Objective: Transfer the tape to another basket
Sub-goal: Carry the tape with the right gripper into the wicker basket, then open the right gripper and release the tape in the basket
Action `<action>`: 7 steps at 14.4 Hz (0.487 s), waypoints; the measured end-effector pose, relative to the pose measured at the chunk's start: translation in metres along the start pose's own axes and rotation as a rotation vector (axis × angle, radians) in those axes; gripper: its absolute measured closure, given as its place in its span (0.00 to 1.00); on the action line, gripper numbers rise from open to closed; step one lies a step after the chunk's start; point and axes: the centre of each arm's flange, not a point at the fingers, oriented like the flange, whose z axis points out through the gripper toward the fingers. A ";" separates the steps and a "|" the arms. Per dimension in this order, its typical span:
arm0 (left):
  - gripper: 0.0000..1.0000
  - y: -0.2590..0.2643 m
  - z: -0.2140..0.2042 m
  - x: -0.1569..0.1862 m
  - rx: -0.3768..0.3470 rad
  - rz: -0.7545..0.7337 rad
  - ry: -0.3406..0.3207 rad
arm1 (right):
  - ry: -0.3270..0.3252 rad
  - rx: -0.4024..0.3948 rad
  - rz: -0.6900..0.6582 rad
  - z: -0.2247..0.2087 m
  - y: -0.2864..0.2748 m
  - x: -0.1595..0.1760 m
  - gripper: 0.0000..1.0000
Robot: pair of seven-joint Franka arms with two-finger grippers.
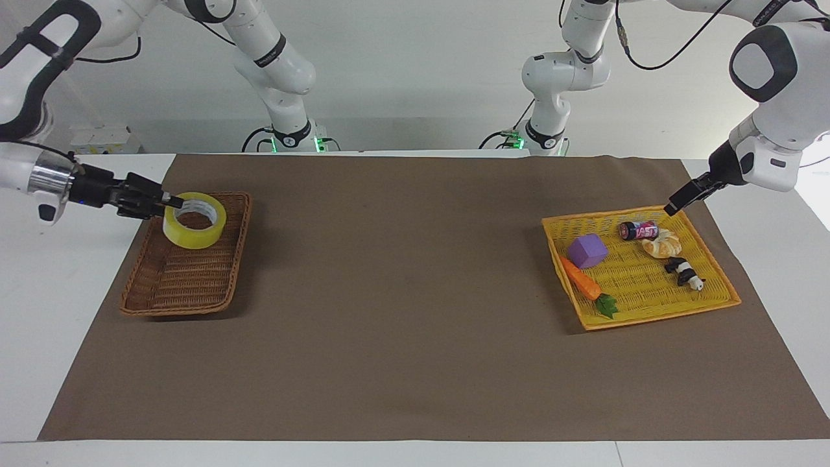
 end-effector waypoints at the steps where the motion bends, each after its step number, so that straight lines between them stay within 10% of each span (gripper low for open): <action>1: 0.00 0.001 -0.004 -0.002 0.008 0.014 0.003 | -0.012 0.013 -0.005 0.006 0.026 -0.002 0.45; 7: 0.00 0.006 -0.043 -0.018 0.031 0.059 -0.031 | -0.053 0.023 -0.013 0.059 0.057 0.014 0.45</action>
